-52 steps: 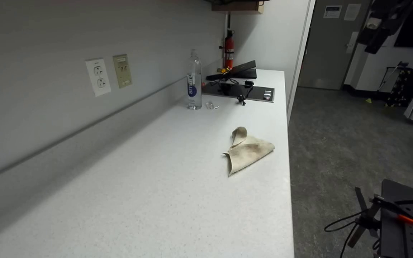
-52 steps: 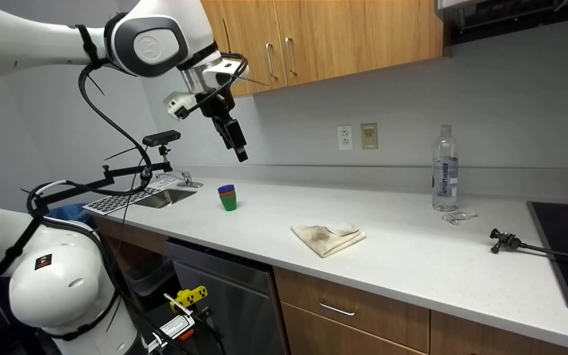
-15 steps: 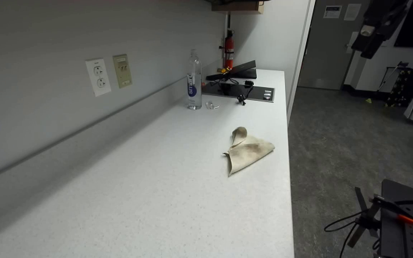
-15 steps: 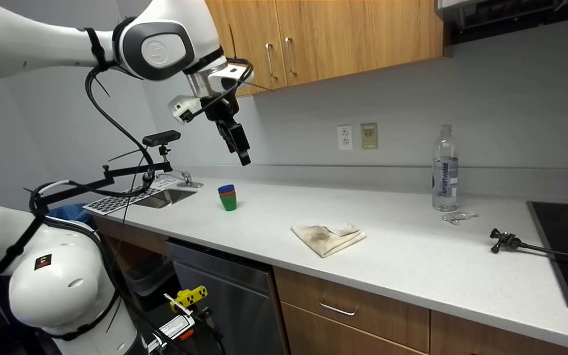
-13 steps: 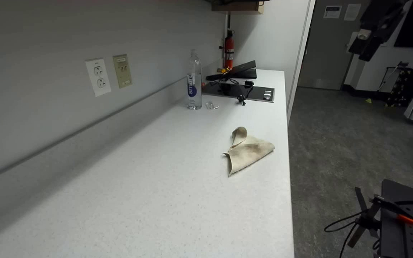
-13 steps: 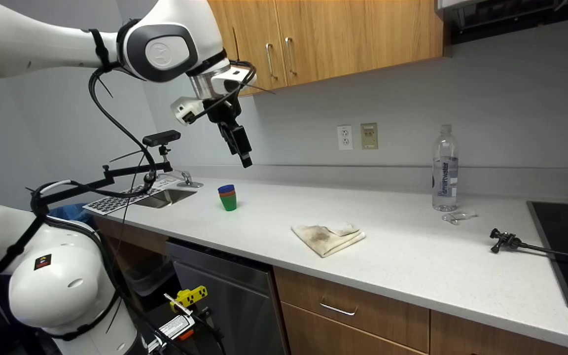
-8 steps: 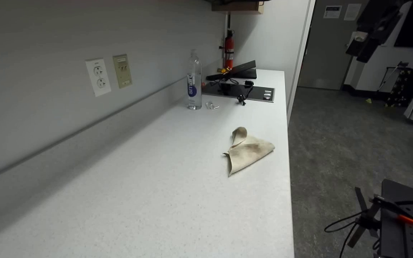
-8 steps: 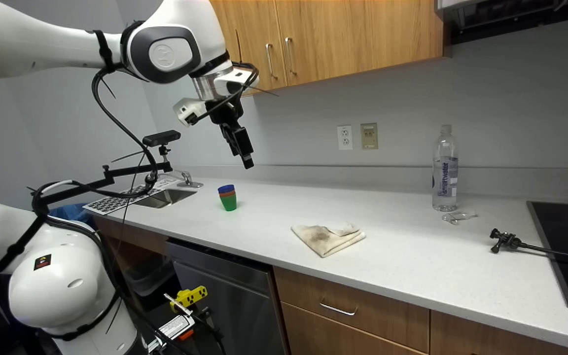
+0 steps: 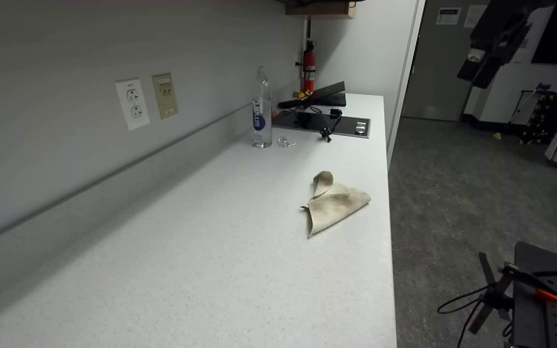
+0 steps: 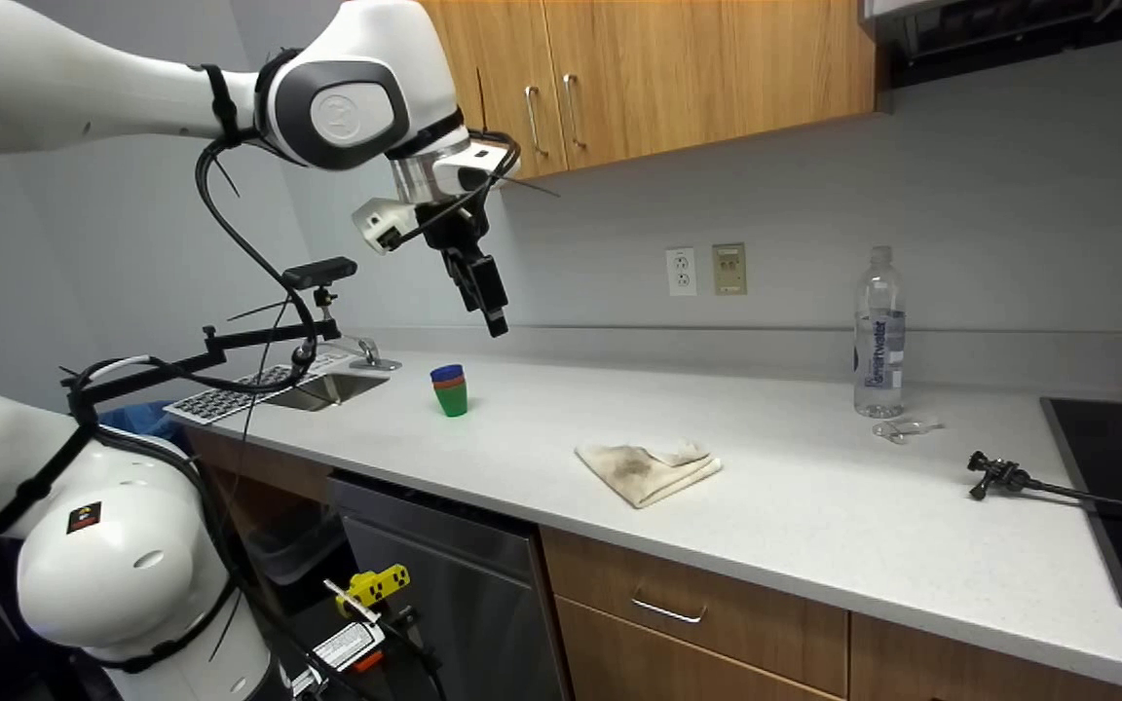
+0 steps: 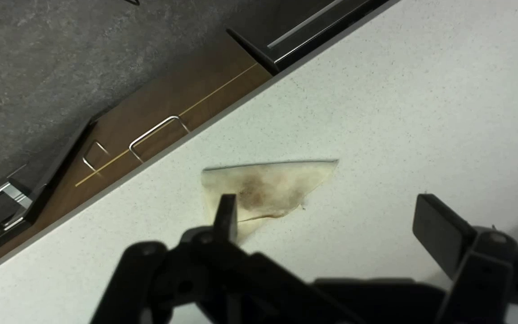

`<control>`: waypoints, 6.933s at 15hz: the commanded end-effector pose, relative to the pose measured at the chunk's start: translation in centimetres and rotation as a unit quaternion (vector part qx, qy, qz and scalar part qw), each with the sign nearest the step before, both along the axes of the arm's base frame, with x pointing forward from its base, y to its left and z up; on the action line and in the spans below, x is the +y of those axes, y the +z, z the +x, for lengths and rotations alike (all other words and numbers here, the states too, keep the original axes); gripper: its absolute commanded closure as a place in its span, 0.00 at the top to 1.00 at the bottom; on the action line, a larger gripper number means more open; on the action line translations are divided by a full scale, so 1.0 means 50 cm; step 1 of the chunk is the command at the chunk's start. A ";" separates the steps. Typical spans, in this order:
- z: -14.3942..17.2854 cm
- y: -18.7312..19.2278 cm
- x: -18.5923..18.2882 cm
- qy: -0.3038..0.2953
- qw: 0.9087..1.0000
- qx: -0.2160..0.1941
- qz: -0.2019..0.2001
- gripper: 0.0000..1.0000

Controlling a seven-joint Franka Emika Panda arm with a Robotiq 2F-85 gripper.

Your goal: Unfold the towel

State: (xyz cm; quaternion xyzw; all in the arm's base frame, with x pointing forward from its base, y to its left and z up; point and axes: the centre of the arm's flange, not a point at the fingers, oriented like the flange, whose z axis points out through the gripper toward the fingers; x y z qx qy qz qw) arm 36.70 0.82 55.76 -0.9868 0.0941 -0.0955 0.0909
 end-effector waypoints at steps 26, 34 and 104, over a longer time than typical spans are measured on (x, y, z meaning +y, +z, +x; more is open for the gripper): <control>0.345 -0.182 0.007 0.027 0.992 -0.008 -0.122 1.00; 0.455 -0.354 -0.022 0.062 0.985 0.013 -0.163 1.00; 0.287 -0.419 0.133 0.067 0.937 0.259 -0.224 0.35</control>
